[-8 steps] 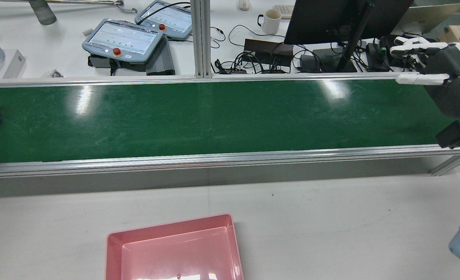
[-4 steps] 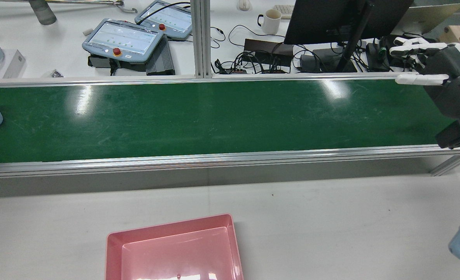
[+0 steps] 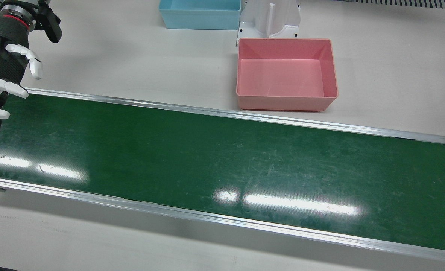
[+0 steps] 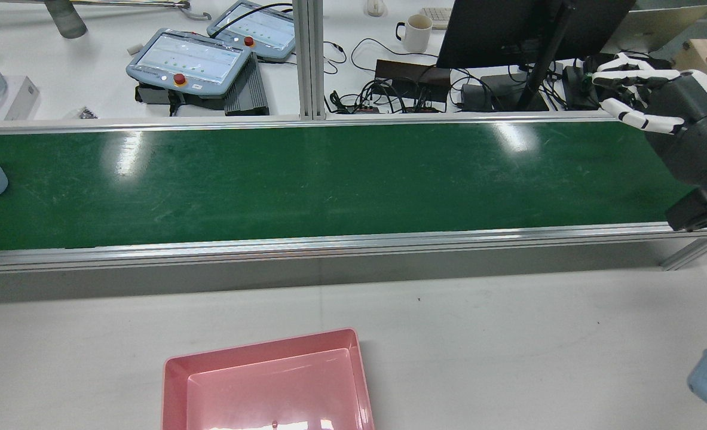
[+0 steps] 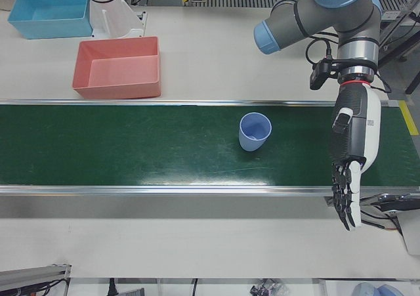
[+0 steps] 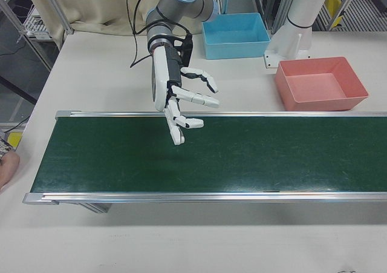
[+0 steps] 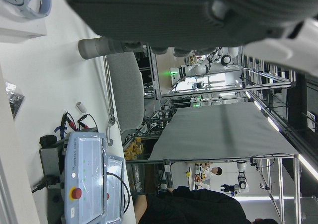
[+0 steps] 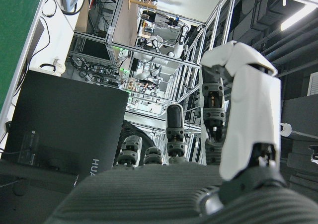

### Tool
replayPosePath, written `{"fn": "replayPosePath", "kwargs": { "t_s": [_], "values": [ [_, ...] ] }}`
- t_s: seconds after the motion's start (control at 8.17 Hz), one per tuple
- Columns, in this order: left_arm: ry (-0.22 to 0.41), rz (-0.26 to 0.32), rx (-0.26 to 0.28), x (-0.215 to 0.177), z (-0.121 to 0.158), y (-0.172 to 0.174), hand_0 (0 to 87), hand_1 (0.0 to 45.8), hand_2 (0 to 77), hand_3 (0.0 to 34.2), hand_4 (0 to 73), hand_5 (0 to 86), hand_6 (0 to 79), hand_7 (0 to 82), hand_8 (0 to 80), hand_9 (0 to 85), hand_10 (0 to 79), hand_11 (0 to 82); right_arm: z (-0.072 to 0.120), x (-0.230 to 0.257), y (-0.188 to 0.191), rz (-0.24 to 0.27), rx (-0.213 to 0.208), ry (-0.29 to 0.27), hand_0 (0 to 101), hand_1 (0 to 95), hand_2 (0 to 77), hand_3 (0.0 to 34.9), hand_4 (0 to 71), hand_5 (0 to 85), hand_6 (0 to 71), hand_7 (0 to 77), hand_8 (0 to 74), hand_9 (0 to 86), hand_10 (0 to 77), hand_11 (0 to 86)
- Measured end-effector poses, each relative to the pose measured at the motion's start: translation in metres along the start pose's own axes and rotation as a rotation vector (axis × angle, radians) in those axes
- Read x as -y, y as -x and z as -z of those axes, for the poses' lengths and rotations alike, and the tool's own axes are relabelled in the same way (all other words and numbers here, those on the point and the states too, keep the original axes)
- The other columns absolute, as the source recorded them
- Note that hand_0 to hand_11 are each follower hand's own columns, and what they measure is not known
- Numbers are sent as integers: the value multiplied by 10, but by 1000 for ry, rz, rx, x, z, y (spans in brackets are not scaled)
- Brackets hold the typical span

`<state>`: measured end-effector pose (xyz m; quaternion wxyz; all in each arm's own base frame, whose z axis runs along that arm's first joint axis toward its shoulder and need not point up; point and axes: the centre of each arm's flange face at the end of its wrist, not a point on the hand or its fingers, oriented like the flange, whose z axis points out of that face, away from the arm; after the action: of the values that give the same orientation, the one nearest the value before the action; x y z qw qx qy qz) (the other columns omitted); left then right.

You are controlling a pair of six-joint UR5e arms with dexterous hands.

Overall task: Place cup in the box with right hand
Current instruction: 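Raise the right hand over the belt end and open its fingers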

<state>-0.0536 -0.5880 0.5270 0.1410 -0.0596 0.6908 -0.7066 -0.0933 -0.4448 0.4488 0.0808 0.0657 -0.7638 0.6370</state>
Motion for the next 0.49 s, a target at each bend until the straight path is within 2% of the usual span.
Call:
{"fn": "replayPosePath", "kwargs": {
  "t_s": [0.12, 0.24, 0.37, 0.49],
  "values": [
    [0, 0, 0, 0, 0, 0, 0, 5, 5, 0, 0, 0, 0, 0, 0, 5, 0, 0, 0, 0, 0, -1, 1, 1, 559, 229, 322, 30, 300, 60, 60, 316, 5, 38, 38, 87],
    [0, 0, 0, 0, 0, 0, 0, 5, 5, 0, 0, 0, 0, 0, 0, 5, 0, 0, 0, 0, 2, -1, 4, 1, 558, 235, 191, 72, 147, 60, 38, 300, 5, 38, 38, 87],
    [0, 0, 0, 0, 0, 0, 0, 5, 5, 0, 0, 0, 0, 0, 0, 5, 0, 0, -1, 0, 2, -3, 6, 2, 558, 202, 87, 63, 202, 55, 65, 322, 5, 54, 71, 109],
    [0, 0, 0, 0, 0, 0, 0, 5, 5, 0, 0, 0, 0, 0, 0, 5, 0, 0, -1, -1, 2, -5, 7, 3, 558, 202, 87, 63, 202, 55, 65, 322, 5, 54, 71, 109]
  ]
}}
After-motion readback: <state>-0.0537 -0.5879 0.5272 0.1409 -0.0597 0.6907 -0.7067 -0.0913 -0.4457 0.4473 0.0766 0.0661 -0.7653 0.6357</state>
